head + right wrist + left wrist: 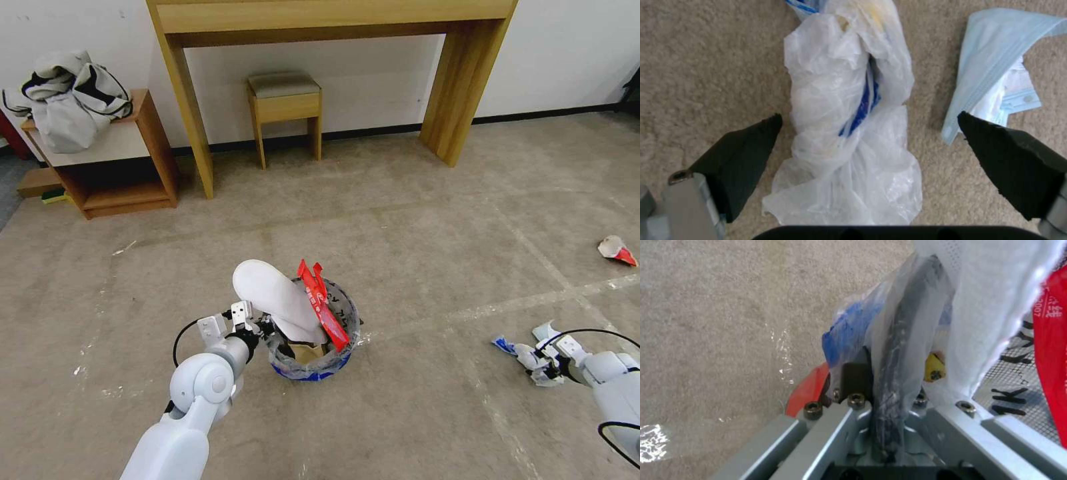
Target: Pick up the trash bin and place the garbage on the floor into it.
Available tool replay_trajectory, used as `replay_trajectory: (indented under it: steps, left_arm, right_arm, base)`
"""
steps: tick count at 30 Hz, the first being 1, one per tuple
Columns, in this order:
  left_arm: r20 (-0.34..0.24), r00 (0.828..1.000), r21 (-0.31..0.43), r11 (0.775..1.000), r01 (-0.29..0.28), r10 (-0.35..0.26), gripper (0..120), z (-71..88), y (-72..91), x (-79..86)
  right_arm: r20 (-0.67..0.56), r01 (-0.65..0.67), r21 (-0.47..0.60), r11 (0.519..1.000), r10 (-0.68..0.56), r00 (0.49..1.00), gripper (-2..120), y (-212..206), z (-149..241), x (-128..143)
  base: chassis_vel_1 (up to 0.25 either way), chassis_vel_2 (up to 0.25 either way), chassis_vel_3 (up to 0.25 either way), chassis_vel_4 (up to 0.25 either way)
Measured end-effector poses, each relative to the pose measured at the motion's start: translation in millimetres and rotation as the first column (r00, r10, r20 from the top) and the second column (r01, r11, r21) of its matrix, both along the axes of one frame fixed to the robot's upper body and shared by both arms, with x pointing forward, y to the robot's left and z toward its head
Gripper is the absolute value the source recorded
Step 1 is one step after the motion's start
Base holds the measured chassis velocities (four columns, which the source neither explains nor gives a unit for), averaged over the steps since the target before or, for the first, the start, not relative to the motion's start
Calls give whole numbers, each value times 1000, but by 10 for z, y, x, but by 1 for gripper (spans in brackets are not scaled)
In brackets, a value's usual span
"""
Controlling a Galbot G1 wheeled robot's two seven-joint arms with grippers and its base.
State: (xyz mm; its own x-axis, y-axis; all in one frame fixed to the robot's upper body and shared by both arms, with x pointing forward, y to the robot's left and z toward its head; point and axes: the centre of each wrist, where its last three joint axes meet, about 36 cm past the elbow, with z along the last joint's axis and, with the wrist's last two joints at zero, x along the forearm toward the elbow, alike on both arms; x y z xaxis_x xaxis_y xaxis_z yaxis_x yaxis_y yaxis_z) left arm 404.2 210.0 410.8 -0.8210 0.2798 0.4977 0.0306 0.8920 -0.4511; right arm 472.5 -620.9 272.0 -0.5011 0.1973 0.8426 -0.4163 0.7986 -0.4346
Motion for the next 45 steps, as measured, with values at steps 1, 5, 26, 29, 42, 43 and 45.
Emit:
replay_trajectory:
  steps: [1, 5, 26, 29, 42, 43, 45]
  left_arm:
    - [0, 1000, 0, 1000, 0, 0, 1, 0, 0, 0]
    - [4, 1000, -1, 1000, -3, 3, 1, 5, -1, -1]
    - [-2, 1000, -2, 1000, -4, 4, 1, -22, -57, -29]
    - [-4, 1000, 2, 1000, -5, 5, 1, -37, -55, -44]
    - [-4, 1000, 8, 1000, -1, 1, 1, -46, -77, -74]
    - [-3, 1000, 8, 1000, -1, 1, 1, -41, -80, -70]
    - [1, 1000, 8, 1000, 0, 0, 1, -27, -86, -65]
  right_arm:
    - [0, 0, 0, 1000, 0, 1000, 100, 0, 0, 0]
    - [1, 6, -5, 1000, -6, 1000, 100, 24, -20, 10]
    - [-2, 51, -4, 999, -51, 999, 42, 15, -77, -27]
    - [-6, 57, -1, 998, -57, 998, 32, 5, -86, -41]
    - [20, 68, 4, 998, -68, 998, 0, -35, -57, -87]
    - [29, 68, 4, 998, -68, 997, 0, -48, -38, -94]
    - [47, 65, 5, 998, -65, 997, 0, -72, 10, -107]
  base:
    - [0, 0, 0, 0]
    - [0, 0, 0, 0]
    - [0, 0, 0, 0]
    - [0, 0, 0, 0]
    - [0, 0, 0, 0]
    - [0, 0, 0, 0]
    - [0, 0, 0, 0]
